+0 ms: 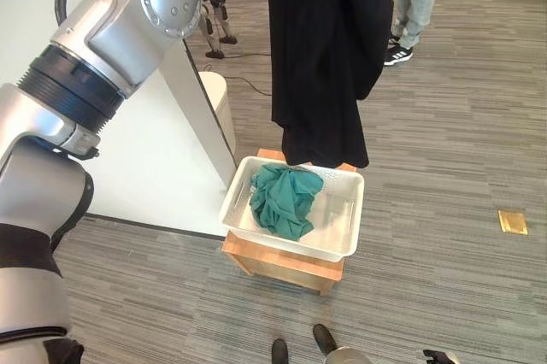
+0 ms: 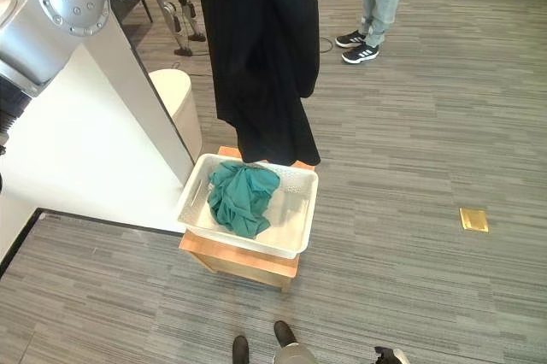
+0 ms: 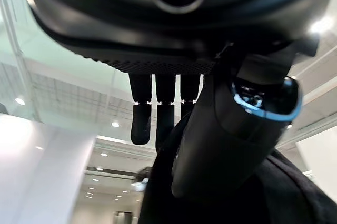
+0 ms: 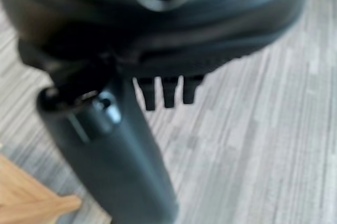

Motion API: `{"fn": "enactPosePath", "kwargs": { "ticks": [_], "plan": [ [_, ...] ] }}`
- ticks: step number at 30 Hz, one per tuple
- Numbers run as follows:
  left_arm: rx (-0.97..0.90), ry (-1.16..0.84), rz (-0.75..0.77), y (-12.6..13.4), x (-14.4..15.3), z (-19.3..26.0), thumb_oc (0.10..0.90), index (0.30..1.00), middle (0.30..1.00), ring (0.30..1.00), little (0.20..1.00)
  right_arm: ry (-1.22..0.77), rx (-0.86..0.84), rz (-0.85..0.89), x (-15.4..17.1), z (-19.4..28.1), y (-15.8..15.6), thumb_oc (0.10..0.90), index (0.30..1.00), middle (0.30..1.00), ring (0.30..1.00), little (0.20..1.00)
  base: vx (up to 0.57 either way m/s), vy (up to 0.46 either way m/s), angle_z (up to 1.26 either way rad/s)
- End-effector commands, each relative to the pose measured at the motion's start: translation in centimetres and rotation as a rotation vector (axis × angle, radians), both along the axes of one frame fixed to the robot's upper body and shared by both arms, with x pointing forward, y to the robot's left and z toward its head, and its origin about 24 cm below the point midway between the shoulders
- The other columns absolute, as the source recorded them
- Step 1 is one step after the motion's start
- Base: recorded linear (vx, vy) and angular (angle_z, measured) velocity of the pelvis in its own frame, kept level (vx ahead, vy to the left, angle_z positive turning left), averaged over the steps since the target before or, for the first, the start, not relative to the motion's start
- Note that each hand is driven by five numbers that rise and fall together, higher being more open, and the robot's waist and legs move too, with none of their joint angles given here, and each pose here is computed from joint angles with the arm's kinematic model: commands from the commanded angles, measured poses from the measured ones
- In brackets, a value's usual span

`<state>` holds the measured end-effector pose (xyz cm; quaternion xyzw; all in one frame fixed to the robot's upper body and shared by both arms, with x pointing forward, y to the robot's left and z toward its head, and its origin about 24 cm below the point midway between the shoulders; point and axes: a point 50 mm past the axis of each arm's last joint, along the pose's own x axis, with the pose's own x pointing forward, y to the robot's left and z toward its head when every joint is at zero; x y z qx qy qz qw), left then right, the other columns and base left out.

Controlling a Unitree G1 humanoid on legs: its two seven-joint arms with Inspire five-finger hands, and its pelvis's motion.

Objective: Pick up bed clothes into laundry basket.

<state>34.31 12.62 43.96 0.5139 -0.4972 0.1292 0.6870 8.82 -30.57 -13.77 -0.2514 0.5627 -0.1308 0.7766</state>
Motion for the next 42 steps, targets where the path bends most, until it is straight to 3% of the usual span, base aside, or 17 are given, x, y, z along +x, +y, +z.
{"fn": "enactPosePath", "kwargs": {
  "ticks": [1, 10, 24, 35, 42],
  "plan": [
    [-0.181, -0.307, 0.083, 4.1, -5.7, 8.5, 0.4, 0.3, 0.3, 0.3, 0.3, 0.041, -0.091, -0.028, -2.2, 1.0, -2.9, 0.8, 0.9, 0.9, 0.9, 0.9, 0.0, 0.0, 0.0],
    [-0.204, -0.324, 0.117, 5.4, -6.2, 8.9, 0.4, 0.3, 0.3, 0.3, 0.3, 0.031, -0.084, -0.011, -1.6, 1.0, -2.8, 0.8, 0.9, 0.9, 0.9, 0.9, 0.0, 0.0, 0.0],
    [-0.221, -0.29, 0.051, 4.7, -5.5, 7.9, 0.4, 0.3, 0.3, 0.3, 0.3, 0.049, -0.087, 0.026, -1.6, 0.9, -2.5, 0.8, 0.9, 0.9, 0.9, 0.9, 0.0, 0.0, 0.0],
    [-0.202, -0.091, 0.016, 2.1, -1.0, 3.2, 0.4, 0.3, 0.3, 0.3, 0.3, 0.094, -0.048, 0.07, -1.4, 0.0, -0.9, 0.8, 0.9, 0.9, 0.9, 0.9, 0.0, 0.0, 0.0],
    [-0.139, 0.024, 0.043, 0.5, 1.5, -0.8, 0.4, 0.3, 0.3, 0.3, 0.3, 0.146, -0.045, 0.058, -3.3, -0.4, -0.7, 0.8, 0.9, 0.9, 0.9, 0.9, 0.0, 0.0, 0.0]
  ]
}}
